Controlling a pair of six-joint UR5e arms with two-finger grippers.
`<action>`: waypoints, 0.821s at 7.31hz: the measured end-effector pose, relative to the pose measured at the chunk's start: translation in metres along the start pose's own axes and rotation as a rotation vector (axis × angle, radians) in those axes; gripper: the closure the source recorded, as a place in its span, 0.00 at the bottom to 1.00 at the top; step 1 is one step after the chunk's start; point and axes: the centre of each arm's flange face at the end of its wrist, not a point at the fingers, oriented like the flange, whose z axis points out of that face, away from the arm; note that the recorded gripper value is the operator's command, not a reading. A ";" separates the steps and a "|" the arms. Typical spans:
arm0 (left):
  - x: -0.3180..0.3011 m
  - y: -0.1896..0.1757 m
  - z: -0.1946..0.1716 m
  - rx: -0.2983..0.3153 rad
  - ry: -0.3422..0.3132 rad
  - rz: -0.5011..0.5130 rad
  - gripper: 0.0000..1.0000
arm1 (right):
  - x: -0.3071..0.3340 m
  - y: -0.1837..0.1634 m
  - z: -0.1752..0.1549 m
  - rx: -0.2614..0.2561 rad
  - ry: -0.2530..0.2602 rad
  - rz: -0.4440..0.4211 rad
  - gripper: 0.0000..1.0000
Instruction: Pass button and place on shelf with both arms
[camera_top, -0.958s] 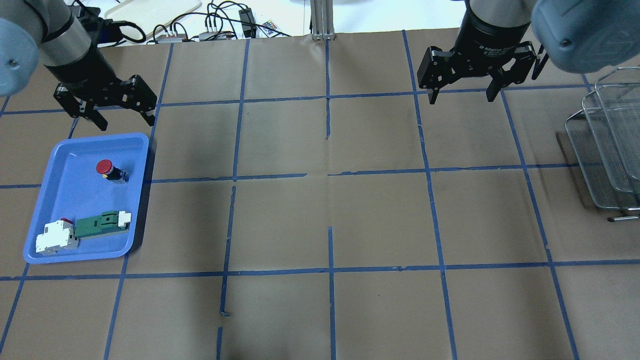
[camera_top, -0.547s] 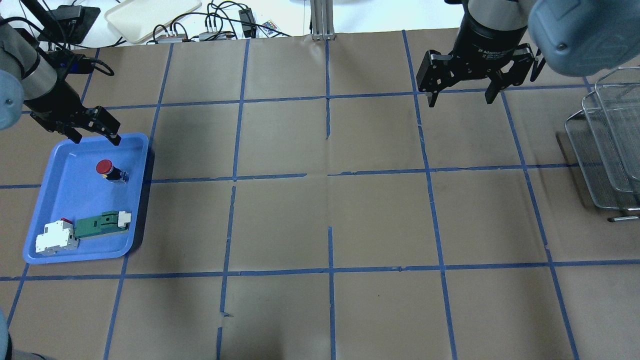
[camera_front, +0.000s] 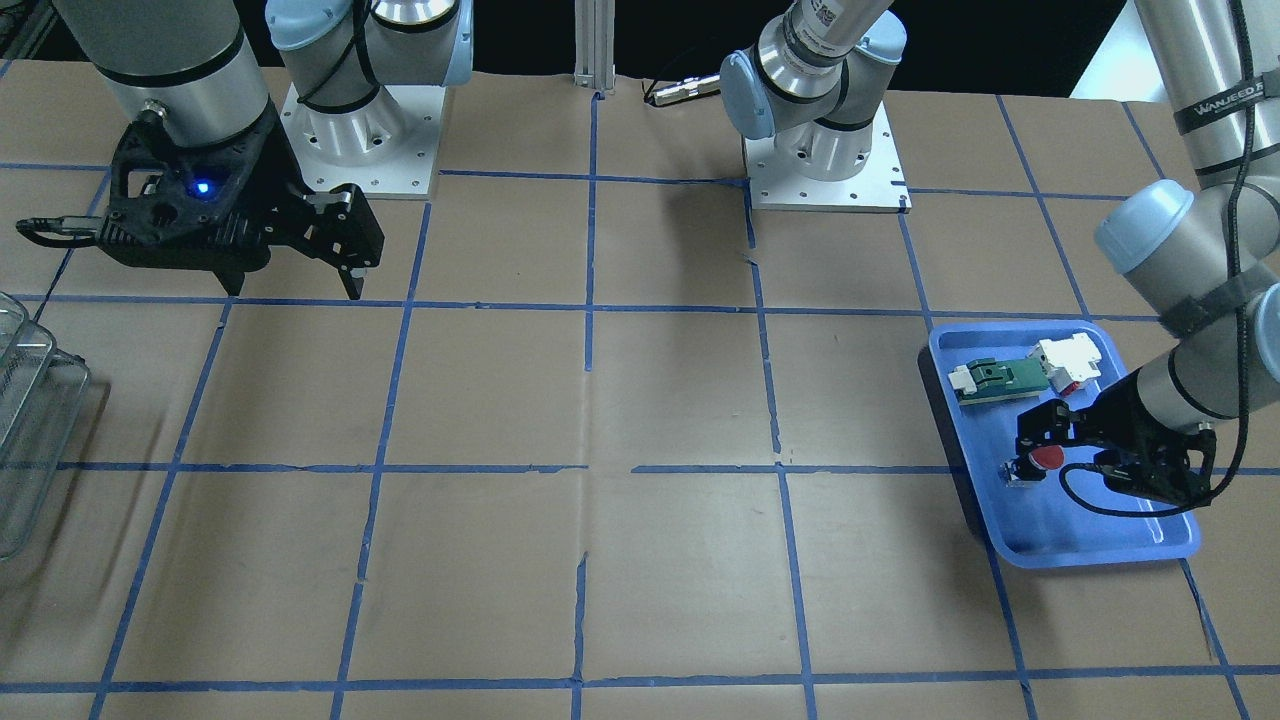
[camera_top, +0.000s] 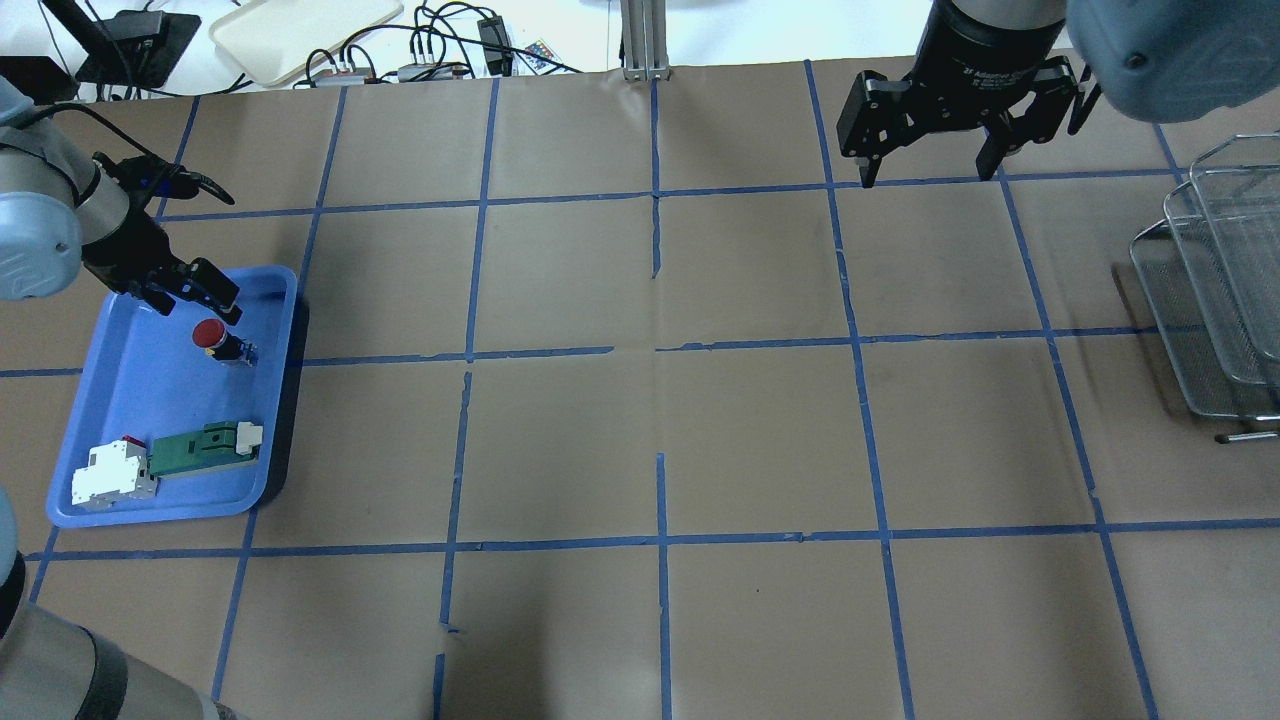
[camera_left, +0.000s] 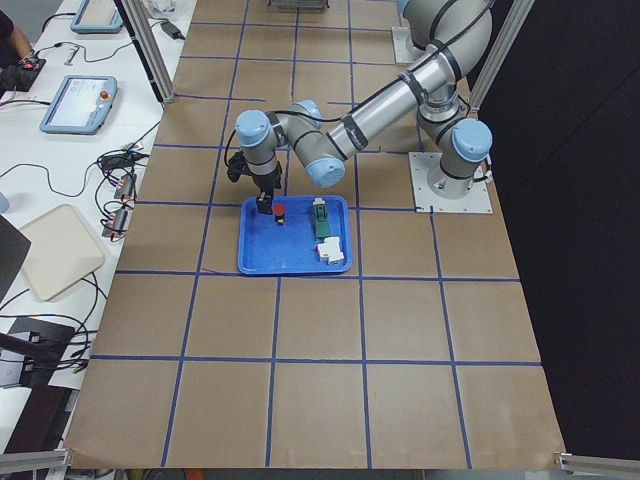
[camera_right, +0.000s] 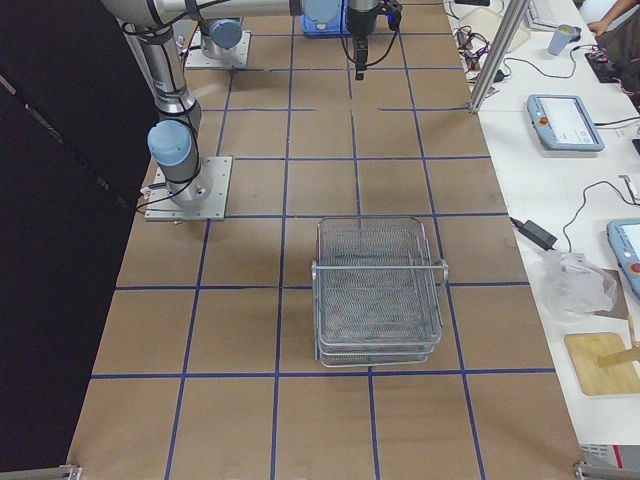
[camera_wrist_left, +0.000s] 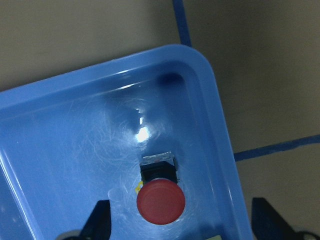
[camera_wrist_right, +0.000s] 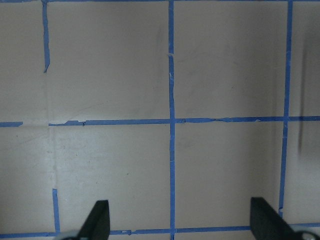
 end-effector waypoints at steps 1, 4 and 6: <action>-0.004 0.001 0.006 -0.012 0.000 -0.001 0.42 | 0.002 -0.005 0.002 -0.002 0.003 0.001 0.00; -0.004 0.005 0.019 -0.032 0.010 -0.017 0.80 | 0.005 -0.022 0.025 -0.044 0.040 0.000 0.00; -0.004 0.006 0.017 -0.010 -0.006 -0.013 1.00 | 0.004 -0.026 0.029 -0.033 0.064 0.004 0.00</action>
